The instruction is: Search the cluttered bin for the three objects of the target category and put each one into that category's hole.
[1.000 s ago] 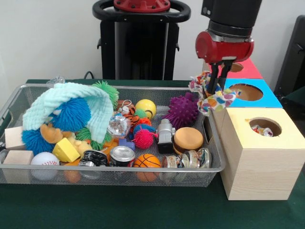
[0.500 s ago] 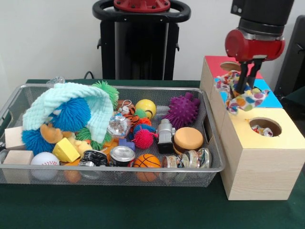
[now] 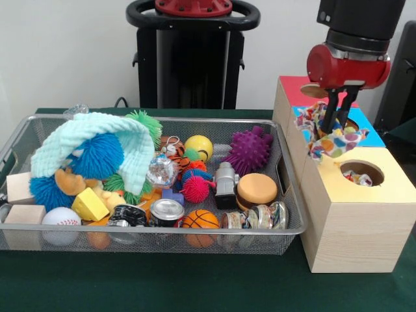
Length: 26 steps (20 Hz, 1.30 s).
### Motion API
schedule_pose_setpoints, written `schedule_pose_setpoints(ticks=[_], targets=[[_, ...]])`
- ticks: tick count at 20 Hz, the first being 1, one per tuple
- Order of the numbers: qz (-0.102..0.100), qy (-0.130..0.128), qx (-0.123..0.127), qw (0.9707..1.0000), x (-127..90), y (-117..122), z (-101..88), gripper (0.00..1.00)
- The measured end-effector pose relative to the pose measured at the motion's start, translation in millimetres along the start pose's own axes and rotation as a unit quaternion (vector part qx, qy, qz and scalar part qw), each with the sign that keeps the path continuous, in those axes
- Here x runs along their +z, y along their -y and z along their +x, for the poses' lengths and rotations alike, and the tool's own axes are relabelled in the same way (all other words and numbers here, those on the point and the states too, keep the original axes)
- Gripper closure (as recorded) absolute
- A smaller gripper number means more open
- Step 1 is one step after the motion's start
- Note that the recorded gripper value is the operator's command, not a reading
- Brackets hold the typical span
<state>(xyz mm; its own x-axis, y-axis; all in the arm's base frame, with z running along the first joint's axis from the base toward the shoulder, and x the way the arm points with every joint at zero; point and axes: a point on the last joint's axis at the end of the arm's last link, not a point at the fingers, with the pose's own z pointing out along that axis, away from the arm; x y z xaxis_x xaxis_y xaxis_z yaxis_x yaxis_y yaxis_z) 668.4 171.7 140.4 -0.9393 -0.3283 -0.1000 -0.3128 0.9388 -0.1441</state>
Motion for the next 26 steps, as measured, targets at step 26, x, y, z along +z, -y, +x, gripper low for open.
schedule_pose_setpoints(ticks=[26], targets=[[0.021, -0.013, 0.029, 0.9993, 21, -25, -19.6, 1.0]])
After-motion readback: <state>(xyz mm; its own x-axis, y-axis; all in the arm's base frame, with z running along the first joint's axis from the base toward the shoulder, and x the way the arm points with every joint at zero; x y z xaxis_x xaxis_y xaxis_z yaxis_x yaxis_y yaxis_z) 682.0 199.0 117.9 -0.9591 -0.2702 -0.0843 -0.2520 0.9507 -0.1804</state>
